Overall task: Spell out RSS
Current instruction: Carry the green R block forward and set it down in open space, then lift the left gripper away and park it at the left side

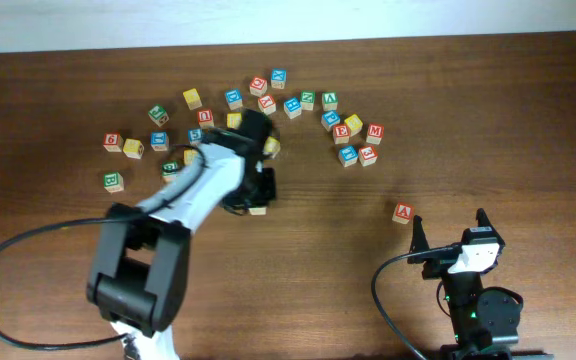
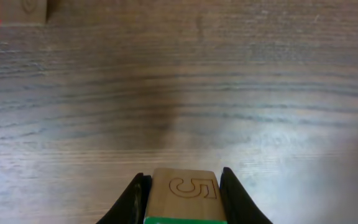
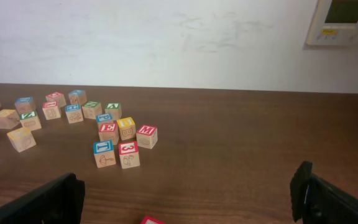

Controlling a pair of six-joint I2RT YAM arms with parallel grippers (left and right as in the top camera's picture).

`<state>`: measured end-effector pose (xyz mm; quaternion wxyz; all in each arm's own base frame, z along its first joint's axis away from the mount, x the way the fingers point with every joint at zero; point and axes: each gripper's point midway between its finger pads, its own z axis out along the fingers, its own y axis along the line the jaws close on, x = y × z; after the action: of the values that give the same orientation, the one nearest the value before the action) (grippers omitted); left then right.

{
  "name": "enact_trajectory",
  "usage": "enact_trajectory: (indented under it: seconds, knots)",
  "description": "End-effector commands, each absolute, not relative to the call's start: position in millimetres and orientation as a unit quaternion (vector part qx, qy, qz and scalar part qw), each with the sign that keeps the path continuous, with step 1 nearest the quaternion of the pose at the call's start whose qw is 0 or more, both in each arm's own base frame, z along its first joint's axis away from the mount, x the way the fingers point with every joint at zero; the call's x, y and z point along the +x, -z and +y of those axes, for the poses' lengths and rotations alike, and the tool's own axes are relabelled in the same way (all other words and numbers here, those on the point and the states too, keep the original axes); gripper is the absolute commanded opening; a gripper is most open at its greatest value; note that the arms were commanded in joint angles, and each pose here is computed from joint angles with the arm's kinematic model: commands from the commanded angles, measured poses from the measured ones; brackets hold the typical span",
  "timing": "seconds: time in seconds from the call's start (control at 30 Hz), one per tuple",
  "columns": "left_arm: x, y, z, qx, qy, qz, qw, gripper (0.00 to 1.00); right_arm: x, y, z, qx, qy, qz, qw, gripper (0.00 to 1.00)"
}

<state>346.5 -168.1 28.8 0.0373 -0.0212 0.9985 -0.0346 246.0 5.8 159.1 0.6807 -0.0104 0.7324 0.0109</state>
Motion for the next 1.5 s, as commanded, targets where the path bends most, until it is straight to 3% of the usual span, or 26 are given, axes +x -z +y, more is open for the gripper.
enact_trajectory:
  seconds: [0.0,0.23,0.33,0.67,0.73,0.8,0.83,0.93,1.1,1.27,1.3,1.47]
  knots:
    - [351.1,-29.3,-162.0,-0.041,-0.059,0.993,0.093,0.2,246.0,-156.0,4.7,-0.006,-0.009,0.734,0.679,0.98]
    - [338.1,-6.7,-166.3,-0.036,-0.074,0.994,0.066,0.22,246.0,-156.0,4.7,-0.006,-0.009,0.734,0.679,0.98]
    - [329.8,2.2,-187.5,-0.034,-0.018,0.999,0.033,0.25,246.0,-156.0,4.7,-0.006,-0.009,0.734,0.679,0.98]
    - [331.4,2.3,-193.1,-0.034,-0.003,0.999,0.033,0.32,246.0,-156.0,4.8,-0.006,-0.01,0.734,0.679,0.98]
    - [332.0,2.2,-192.2,-0.035,-0.005,0.999,0.035,0.27,246.0,-156.0,4.7,-0.006,-0.009,0.734,0.679,0.98]
    - [332.8,2.2,-192.1,-0.035,-0.005,0.999,0.036,0.28,246.0,-156.0,4.7,-0.006,-0.009,0.734,0.679,0.98]
    - [333.3,2.0,-192.1,-0.036,-0.004,0.999,0.037,0.32,246.0,-156.0,4.7,-0.006,-0.009,0.734,0.679,0.98]
    - [334.4,2.0,-192.7,-0.035,-0.003,0.999,0.039,0.69,246.0,-156.0,4.8,-0.006,-0.01,0.734,0.679,0.98]
    - [350.0,-18.5,-200.3,-0.03,0.009,0.998,0.058,0.77,246.0,-156.0,4.7,-0.006,-0.009,0.734,0.679,0.98]
    - [421.0,-140.5,-187.5,-0.044,0.051,0.986,0.149,0.8,246.0,-156.0,4.7,-0.006,-0.009,0.734,0.679,0.98]
    - [437.4,-166.9,-176.1,-0.031,0.055,0.982,0.179,0.96,246.0,-156.0,4.7,-0.006,-0.009,0.734,0.679,0.98]
    - [446.2,-167.0,-94.9,-0.097,0.026,0.983,0.153,0.99,246.0,-156.0,4.7,-0.006,-0.009,0.734,0.679,0.98]
